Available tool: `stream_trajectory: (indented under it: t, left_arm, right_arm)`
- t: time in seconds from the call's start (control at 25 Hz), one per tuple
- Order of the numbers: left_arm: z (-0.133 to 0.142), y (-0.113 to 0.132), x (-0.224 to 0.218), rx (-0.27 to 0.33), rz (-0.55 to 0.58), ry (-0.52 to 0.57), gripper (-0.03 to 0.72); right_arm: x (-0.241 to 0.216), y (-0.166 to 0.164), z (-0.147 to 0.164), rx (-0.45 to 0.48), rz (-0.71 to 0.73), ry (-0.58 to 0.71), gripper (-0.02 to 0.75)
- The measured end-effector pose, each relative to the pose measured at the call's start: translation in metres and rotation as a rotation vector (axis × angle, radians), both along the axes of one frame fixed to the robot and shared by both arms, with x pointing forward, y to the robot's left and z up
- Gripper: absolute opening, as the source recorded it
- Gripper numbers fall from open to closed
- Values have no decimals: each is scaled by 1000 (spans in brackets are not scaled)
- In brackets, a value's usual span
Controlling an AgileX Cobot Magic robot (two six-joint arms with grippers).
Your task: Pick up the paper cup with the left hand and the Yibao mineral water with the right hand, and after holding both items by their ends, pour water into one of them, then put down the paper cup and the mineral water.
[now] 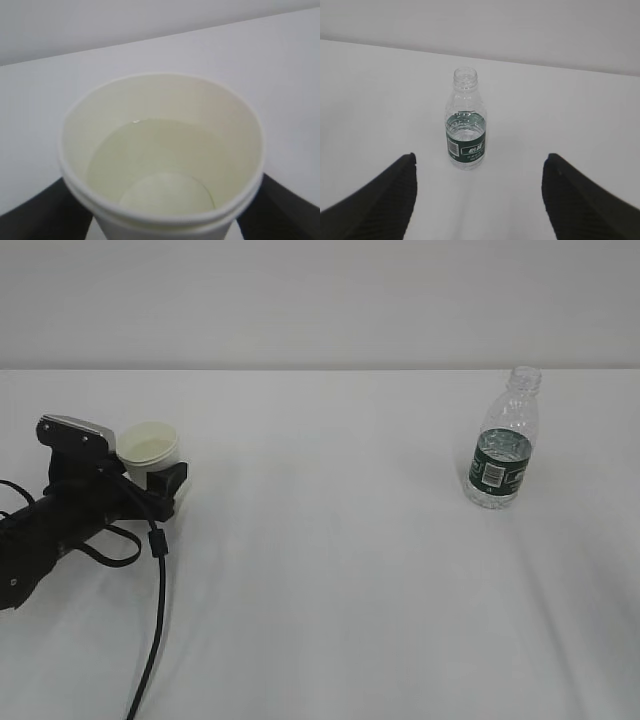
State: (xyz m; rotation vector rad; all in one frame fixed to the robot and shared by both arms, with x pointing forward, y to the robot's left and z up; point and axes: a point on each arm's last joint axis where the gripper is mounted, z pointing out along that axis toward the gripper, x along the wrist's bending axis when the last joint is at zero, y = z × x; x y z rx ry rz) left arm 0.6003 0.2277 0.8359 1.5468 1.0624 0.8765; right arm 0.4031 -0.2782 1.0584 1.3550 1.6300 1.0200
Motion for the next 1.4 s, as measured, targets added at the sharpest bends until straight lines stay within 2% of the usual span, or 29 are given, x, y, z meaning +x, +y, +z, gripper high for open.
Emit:
stream_trajectory:
  t: [0.16,0.28,0.6,0.96,1.4]
  left_arm:
    - [0,-1,0,2,-11,0,655]
    - [0,-1,0,-22,-5,9,685]
    - [0,-1,-2,-64,5,27,688]
    - [-1,5,-35,-57,17,109,688]
    - [23,7,-44,-64,16,67,683]
  right_arm:
    - [0,0,0,0,0,0,589]
    - [0,0,0,0,0,0,589]
    - [0,0,0,0,0,0,589]
    - [0,0,0,0,0,0,589]
    - [0,0,0,3,-1,0,589]
